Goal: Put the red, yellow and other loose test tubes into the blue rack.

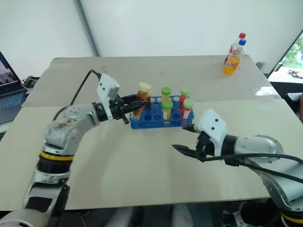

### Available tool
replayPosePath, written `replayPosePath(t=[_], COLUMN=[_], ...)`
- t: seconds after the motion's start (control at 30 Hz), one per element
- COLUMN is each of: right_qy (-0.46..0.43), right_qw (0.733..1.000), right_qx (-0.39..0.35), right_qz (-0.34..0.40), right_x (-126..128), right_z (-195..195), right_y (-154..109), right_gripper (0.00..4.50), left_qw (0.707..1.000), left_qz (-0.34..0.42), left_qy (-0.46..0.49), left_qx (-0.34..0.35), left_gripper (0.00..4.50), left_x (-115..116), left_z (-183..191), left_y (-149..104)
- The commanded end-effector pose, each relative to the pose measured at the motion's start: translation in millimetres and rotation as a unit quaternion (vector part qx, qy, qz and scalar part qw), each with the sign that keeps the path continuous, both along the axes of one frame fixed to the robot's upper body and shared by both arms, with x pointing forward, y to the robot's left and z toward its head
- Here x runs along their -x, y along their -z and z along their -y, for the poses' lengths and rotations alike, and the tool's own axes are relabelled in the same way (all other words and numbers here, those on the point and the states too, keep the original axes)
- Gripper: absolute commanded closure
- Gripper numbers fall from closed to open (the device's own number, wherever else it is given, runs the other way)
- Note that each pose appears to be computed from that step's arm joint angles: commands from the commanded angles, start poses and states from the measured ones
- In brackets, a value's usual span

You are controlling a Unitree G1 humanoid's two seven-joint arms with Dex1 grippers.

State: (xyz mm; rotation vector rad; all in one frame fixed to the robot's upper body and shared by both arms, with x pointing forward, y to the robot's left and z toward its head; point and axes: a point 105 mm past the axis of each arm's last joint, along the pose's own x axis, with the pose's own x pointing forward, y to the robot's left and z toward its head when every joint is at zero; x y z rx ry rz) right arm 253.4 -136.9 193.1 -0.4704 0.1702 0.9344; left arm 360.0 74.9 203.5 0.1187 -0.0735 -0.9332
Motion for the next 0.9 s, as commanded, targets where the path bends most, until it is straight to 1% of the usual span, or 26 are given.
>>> replayPosePath(t=[0.03, 0.17, 0.27, 0.43, 0.57, 0.9], right_qy=[0.015, 0.023, 0.027, 0.034, 0.044, 0.054], right_qw=[1.000, 0.999, 1.000, 0.999, 0.999, 0.998], right_qx=[0.003, 0.001, 0.003, 0.006, 0.005, 0.005], right_qz=[0.025, 0.022, 0.015, 0.010, 0.009, 0.010], right_x=[0, 2, 5, 7, 8, 7], right_z=[1, 1, 1, 2, 3, 6], right_y=[-11, -10, -8, -6, -5, -4], right_gripper=[0.76, 0.76, 0.76, 0.76, 0.76, 0.76], left_qw=[0.998, 0.997, 0.997, 0.998, 0.997, 0.997], left_qz=[0.049, 0.051, 0.053, 0.046, 0.049, 0.052], left_qy=[-0.016, -0.020, -0.020, -0.026, -0.027, -0.031], left_qx=[0.023, 0.045, 0.045, 0.045, 0.043, 0.039], left_gripper=[3.68, 3.68, 3.68, 3.68, 3.68, 3.68], left_x=[-6, -14, -20, -27, -32, -36], left_z=[7, 24, 31, 33, 35, 43], left_y=[-8, -4, 3, 17, 20, 35])
